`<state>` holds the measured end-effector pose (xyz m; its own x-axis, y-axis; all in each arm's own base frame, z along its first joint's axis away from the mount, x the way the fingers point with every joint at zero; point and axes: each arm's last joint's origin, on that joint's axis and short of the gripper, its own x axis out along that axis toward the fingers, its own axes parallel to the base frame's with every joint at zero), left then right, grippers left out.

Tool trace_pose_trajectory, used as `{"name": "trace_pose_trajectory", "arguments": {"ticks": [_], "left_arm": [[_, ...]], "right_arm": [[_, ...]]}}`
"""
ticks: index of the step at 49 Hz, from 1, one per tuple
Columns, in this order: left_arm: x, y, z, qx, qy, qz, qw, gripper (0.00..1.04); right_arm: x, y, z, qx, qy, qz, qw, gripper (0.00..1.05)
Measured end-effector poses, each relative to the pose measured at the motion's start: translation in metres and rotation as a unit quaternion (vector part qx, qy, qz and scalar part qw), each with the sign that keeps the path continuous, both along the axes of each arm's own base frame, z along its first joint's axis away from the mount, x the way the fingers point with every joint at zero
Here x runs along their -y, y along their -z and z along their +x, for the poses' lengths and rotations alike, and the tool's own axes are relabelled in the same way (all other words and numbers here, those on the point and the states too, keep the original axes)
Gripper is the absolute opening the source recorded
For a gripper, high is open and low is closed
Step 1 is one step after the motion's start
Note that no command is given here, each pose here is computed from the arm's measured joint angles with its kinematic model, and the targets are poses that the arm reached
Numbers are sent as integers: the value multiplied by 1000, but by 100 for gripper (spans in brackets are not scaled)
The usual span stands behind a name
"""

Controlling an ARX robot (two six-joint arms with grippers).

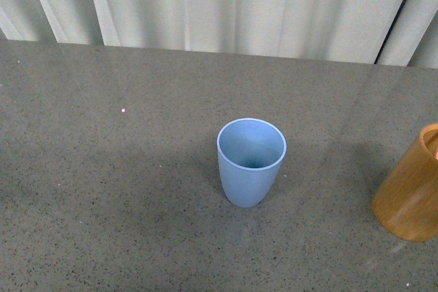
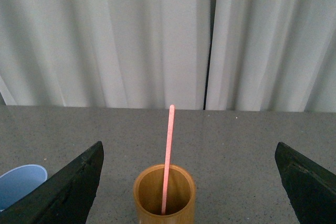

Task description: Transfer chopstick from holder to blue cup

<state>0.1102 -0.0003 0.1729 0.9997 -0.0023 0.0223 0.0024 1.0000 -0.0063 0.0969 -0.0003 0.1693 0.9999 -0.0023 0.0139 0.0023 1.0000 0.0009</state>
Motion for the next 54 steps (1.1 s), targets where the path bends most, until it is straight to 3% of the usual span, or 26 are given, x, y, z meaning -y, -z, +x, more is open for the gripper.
{"name": "trace_pose_trajectory", "arguments": {"ticks": [31, 39, 46, 54], "left_arm": [[0, 3, -13, -3, 0, 0, 1000, 5], [0, 3, -13, -3, 0, 1, 1000, 34], [0, 3, -14, -3, 0, 1, 1000, 55], [0, 3, -14, -3, 0, 1, 1000, 85]], "right_arm": [[0, 0, 0, 0, 0, 0, 1000, 95], [0, 0, 0, 0, 0, 0, 1000, 95], [6, 3, 8, -140, -3, 12, 990, 95], [19, 6, 40, -154, -19, -4, 988, 95]]}}
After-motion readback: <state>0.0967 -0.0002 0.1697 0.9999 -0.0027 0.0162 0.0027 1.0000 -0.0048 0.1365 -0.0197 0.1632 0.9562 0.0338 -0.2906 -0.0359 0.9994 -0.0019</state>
